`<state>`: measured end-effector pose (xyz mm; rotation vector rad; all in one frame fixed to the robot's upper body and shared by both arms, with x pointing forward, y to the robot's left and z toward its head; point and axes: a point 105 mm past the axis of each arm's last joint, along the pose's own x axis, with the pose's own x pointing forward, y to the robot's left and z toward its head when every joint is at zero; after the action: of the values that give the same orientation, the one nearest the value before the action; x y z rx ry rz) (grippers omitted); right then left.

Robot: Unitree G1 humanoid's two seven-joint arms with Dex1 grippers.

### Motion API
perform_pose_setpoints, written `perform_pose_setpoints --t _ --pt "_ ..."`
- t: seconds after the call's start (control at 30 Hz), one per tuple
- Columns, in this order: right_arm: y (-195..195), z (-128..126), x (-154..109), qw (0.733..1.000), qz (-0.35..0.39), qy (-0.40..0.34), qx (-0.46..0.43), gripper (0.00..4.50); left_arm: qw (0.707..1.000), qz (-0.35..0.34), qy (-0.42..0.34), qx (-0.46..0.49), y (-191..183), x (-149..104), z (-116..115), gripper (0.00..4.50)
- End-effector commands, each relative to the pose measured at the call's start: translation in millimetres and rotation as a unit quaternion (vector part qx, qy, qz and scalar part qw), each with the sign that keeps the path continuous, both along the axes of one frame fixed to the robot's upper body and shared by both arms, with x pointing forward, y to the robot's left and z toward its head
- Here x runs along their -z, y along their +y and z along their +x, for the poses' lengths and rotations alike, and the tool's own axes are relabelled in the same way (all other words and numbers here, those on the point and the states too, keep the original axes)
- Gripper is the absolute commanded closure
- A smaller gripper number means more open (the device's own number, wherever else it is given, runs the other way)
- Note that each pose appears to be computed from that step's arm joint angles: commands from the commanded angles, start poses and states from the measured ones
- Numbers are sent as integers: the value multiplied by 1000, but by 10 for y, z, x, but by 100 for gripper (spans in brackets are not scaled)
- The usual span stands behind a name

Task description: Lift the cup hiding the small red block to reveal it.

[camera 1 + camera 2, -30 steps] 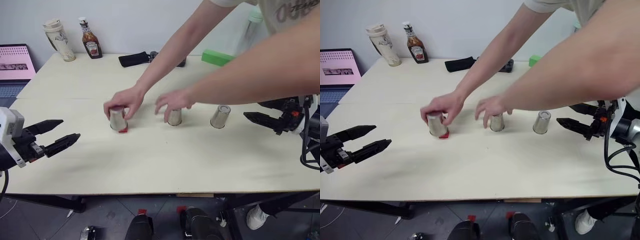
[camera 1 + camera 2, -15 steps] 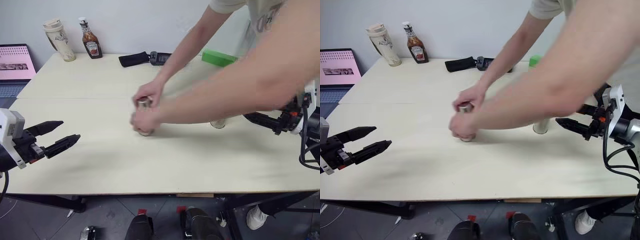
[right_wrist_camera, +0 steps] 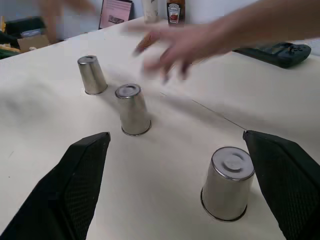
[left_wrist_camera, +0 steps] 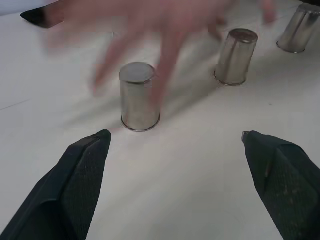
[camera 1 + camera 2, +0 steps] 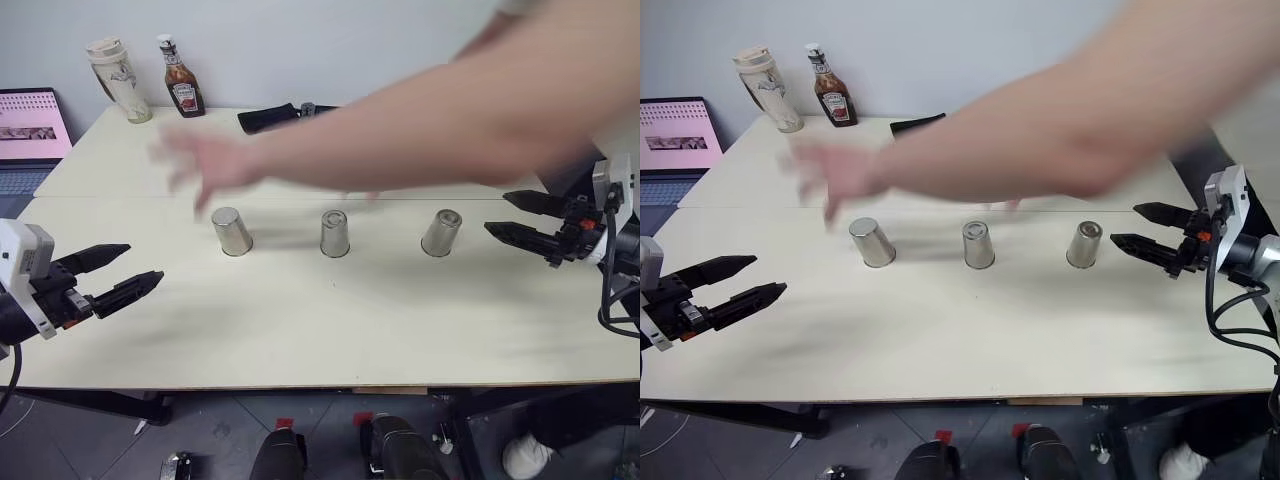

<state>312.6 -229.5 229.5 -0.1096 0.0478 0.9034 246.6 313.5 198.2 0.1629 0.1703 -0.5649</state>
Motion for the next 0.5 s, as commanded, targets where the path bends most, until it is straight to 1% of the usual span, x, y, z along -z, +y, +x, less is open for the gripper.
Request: perform_pose_setpoints --t 0.03,0.07,0.1,0.17,0.23,0.33,0.4,0.47,0.5 --pt "164 -57 -118 999 -11 -21 -32 0 999 21 -7 37 -181 -50 -7 4" --pt "201 -65 -121 999 -14 -20 -38 0 999 25 -4 47 -243 -40 -1 4" --pt "284 -70 -115 998 -21 -21 -48 0 997 35 -3 66 -389 -11 32 4" --pt "461 -39 -118 998 -28 -26 -59 0 996 43 -6 76 -589 69 149 4" --pt "616 75 -138 998 -28 -32 -43 0 997 30 -11 77 -691 143 258 4" --pt "759 181 -152 999 -23 -30 -25 0 996 11 -7 89 -831 222 331 4" --pt "895 257 -184 999 -17 -40 -15 0 993 13 -7 114 -1022 302 364 4" --pt "1096 473 -186 999 12 -37 28 0 991 1 -19 134 -1359 430 464 4" --pt "1159 533 -181 998 24 -29 40 0 990 -4 -22 138 -1452 456 494 4"
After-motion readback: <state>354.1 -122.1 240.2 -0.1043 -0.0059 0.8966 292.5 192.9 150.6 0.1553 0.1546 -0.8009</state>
